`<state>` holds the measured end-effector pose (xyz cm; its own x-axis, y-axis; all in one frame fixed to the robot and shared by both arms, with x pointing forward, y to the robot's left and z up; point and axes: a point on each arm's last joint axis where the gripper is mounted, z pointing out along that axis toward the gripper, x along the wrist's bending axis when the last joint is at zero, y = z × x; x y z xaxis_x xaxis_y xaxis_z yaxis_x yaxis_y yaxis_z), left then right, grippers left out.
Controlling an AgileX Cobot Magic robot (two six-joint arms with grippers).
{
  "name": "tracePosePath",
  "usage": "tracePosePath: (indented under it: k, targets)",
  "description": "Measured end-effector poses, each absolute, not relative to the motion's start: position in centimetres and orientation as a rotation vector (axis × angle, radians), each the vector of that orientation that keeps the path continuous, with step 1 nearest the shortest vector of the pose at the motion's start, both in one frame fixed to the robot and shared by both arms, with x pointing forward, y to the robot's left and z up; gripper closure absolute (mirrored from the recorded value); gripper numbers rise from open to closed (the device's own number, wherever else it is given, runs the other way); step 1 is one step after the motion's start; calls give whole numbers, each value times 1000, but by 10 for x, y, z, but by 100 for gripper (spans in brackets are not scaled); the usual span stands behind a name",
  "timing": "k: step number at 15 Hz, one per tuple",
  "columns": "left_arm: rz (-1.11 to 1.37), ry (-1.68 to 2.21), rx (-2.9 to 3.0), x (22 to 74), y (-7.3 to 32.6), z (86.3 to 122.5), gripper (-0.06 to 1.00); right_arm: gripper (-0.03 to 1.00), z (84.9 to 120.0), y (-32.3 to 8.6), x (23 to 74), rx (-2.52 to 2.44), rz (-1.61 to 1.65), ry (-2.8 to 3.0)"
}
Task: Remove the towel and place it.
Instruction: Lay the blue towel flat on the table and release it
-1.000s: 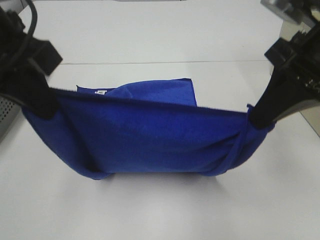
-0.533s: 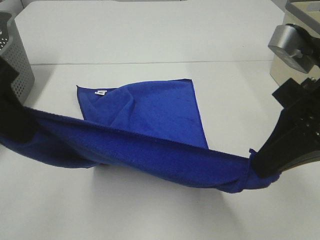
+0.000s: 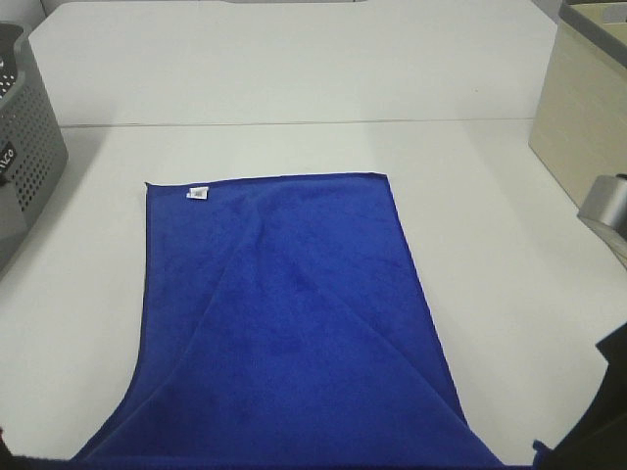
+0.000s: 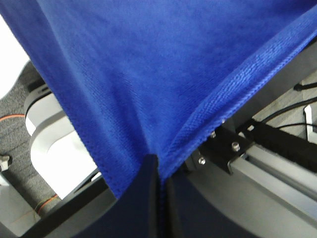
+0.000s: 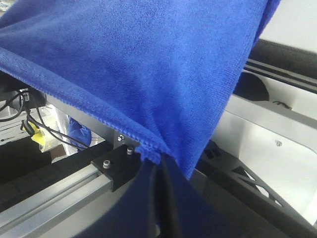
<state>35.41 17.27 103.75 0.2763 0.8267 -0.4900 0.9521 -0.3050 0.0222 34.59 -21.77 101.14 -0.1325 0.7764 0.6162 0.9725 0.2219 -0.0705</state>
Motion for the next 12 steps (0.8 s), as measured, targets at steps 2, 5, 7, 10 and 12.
tracePosePath:
  k: [2,5,7,10,12]
  targets:
    - [-607,1645,2284,342,170,1024,94,95,998,-221,335,-1631,-406,-1930]
    - [-648,1723,2362,340,173,1003,94,95,987,-225,329,-1667,-340,-1908]
    - [-660,1732,2372,342,172,1000,94,95,987,-225,329,-1673,-339,-1903]
    - [-665,1729,2384,343,171,998,94,95,987,-225,329,-1677,-338,-1900]
    - [-665,1729,2384,343,171,998,94,95,987,-225,329,-1687,-335,-1891]
